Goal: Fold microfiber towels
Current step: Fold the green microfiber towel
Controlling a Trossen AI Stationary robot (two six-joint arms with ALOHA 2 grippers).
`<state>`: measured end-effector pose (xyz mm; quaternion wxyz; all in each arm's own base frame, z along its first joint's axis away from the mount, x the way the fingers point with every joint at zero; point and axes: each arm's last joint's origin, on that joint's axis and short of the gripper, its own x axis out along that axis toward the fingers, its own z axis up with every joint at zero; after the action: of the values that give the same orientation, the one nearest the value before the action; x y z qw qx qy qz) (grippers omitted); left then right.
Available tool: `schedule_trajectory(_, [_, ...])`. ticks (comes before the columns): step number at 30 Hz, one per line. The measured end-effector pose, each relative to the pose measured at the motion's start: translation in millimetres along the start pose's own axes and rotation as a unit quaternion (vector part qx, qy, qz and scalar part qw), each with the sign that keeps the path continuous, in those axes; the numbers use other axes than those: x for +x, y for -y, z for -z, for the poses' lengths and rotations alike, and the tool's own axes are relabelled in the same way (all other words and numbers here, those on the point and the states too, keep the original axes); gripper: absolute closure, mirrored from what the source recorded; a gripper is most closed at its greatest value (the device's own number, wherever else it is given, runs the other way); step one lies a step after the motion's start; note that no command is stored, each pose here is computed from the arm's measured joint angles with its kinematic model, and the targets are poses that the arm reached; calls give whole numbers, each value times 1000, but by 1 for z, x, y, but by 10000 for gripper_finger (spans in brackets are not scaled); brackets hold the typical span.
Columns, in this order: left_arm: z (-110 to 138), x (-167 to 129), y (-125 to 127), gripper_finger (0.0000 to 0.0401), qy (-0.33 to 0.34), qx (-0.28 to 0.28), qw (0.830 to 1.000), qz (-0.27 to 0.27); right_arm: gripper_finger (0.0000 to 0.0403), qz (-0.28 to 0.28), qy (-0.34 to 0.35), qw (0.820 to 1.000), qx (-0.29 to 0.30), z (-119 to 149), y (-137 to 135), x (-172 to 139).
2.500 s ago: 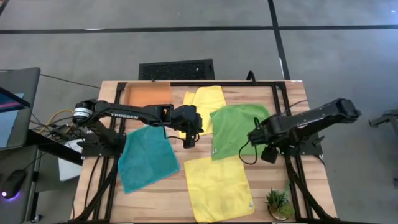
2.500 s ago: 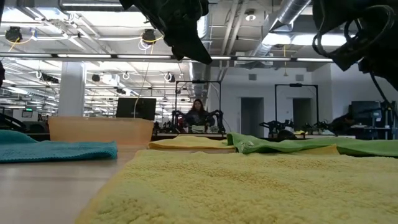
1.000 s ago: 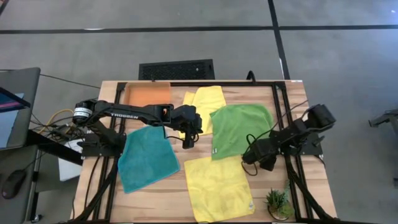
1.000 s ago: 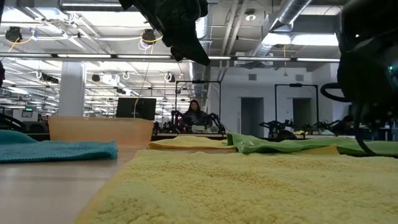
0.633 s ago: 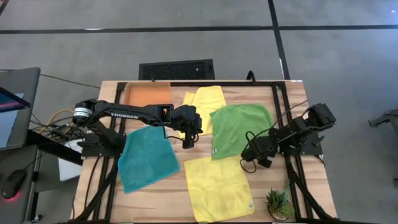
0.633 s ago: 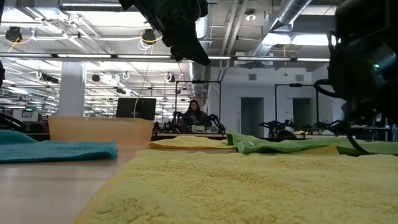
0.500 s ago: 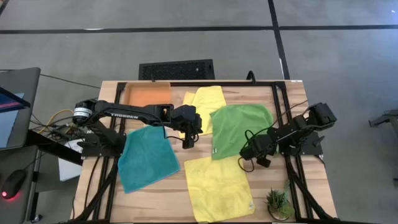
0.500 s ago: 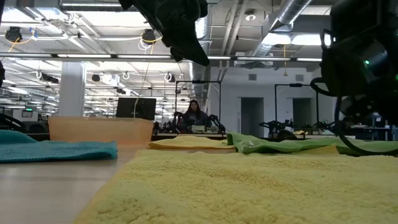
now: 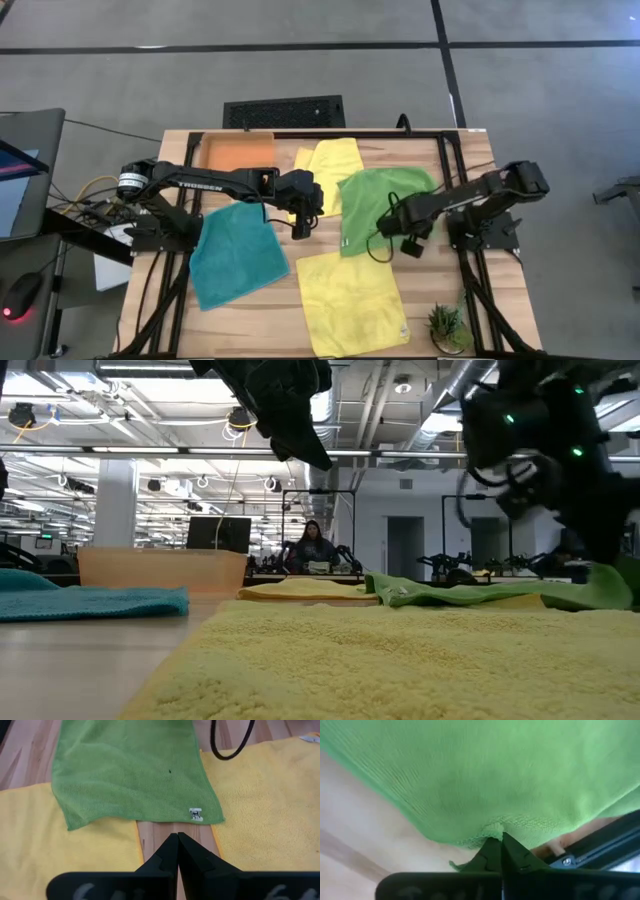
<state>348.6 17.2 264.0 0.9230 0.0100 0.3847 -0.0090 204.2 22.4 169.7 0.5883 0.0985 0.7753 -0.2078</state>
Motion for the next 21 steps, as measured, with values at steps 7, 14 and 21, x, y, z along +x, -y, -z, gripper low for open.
schedule_trajectory(7, [0, 2, 0, 401, 0, -5, 1000, -3, 397, -47, 81, 995, 39, -4, 25, -35])
schedule_trajectory(14, [-1, 4, 0, 400, 8, -66, 998, -17, 397, -60, 127, 990, 31, -11, 46, -57])
schedule_trajectory(21, [-2, 12, 1, 346, 20, -126, 992, -13, 398, -60, 175, 983, -6, -21, 64, -82])
